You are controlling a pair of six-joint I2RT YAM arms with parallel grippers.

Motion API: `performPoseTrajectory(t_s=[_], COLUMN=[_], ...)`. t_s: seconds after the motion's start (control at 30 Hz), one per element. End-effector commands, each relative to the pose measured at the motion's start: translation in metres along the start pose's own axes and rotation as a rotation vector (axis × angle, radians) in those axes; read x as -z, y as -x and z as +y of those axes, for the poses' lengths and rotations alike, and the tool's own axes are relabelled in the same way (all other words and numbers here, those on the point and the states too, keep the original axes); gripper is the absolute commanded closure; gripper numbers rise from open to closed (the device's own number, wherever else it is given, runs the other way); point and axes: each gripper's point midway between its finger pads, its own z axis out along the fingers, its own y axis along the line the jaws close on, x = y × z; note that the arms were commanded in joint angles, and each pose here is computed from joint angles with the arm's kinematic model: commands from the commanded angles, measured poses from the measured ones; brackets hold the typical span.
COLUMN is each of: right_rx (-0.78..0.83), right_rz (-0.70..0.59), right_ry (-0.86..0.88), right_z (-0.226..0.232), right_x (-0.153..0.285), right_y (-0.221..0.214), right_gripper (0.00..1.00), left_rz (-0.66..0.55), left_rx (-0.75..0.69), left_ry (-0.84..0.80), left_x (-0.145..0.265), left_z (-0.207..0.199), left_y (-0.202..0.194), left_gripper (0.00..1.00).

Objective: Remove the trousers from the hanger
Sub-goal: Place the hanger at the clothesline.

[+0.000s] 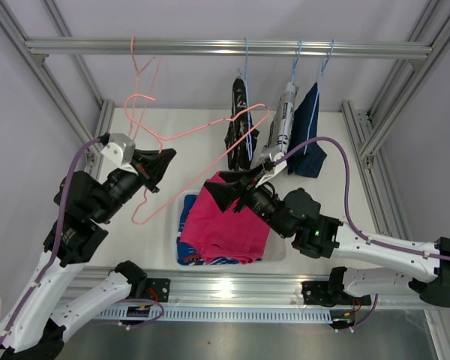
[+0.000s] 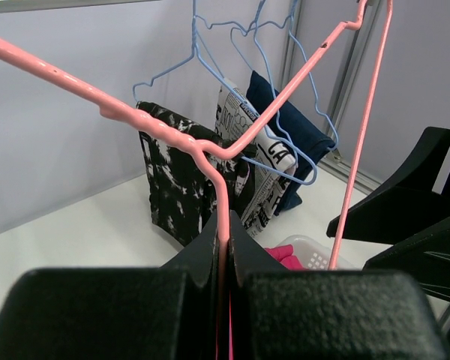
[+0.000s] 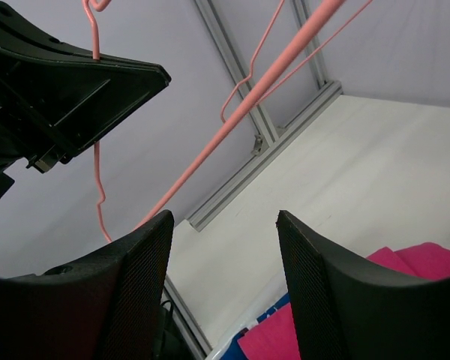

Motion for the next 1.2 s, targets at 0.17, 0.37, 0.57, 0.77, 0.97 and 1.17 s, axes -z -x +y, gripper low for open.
performPoseTrajectory(t_s=[0.17,0.37,0.57,0.77,0.97,1.17], right_rx=[-0.018,-0.029,-0.04,-0.03,-0.041,-0.05], right_rz=[-0.143,-0.176,-0.206,-0.212,-0.205,-0.193], right_ry=[0.067,0.071,0.056,-0.002,-0.074,-0.113], right_z=[0.015,0.015,0.012,0.0,-0.021,-0.035], right_x=[0.004,0.004,-0.003,-0.014,-0.024,-0.026], right_y=[0.056,0.07,0.082,0.081,0.073,0.065], right_gripper=[0.41,0.43,0.46,0.52,0.85,1.0], left_rz=[-0.004,0.0,0.005,0.001,0.003,0.002], left_rx=[0.016,0.015,0.016,0.015,0.012,0.015], left_ry=[-0.022,-0.028,-0.037,-0.048,-0.054,-0.016], left_x=[-0.005,-0.005,-0.006,-0.005,-0.004,-0.004], left_z=[-0.004,-0.005,-0.007,-0.009,-0.01,-0.003], left_y=[0.0,-0.001,-0.003,-0.002,-0.003,-0.002], left_gripper=[0.99,0.99,0.99,0.99,0.99,0.99])
